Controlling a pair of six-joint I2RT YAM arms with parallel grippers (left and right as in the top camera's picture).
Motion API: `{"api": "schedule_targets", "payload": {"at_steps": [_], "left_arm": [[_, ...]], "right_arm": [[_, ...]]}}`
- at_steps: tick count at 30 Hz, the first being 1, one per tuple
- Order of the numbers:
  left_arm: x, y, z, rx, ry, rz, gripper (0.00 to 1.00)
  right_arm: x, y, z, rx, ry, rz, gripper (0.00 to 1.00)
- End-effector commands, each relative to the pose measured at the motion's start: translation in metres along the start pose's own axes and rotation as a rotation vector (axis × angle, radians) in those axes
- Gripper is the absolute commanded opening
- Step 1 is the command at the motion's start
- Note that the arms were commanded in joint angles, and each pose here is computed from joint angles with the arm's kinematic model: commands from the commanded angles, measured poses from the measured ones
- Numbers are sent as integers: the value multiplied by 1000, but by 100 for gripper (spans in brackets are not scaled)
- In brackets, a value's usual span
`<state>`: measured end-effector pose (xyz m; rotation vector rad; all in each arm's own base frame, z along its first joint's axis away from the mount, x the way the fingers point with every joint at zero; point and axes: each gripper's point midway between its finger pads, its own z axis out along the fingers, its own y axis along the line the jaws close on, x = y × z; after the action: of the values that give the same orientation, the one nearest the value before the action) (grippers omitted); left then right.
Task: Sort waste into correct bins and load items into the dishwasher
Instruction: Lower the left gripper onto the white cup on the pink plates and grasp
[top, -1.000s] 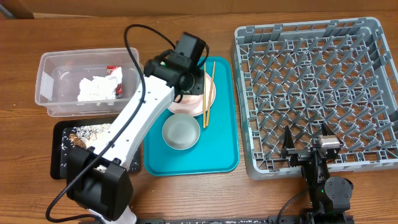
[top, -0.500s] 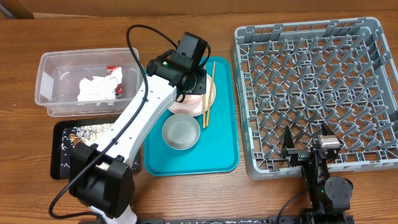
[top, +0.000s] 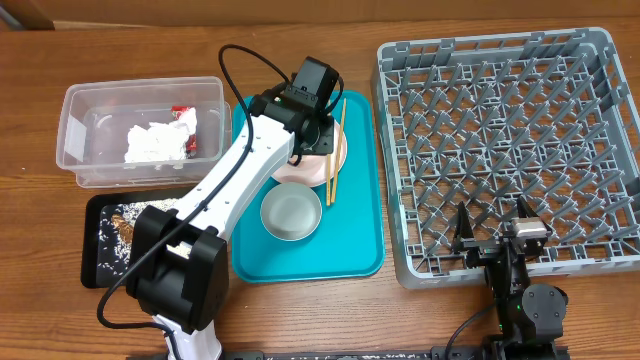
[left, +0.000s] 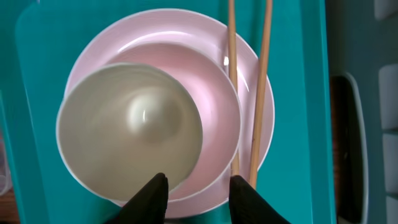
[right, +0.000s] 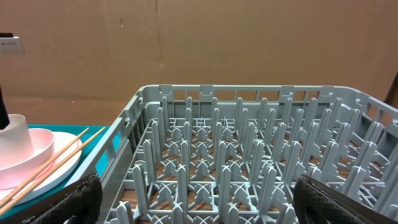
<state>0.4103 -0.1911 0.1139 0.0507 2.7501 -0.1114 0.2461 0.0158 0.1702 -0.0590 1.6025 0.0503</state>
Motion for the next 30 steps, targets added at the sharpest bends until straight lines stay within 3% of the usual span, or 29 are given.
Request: {"api": "schedule_targets", "payload": {"at_steps": [1, 9, 30], "left_arm": [[-14, 7, -4, -56, -58, -11, 36], [-21, 13, -4, -69, -85, -25, 42], [-18, 14, -4, -74, -73, -23, 43]], "right_arm": [[3, 0, 0, -2, 0, -1, 100], [3, 0, 0, -2, 0, -1, 100], [3, 0, 0, -2, 0, -1, 100]]}}
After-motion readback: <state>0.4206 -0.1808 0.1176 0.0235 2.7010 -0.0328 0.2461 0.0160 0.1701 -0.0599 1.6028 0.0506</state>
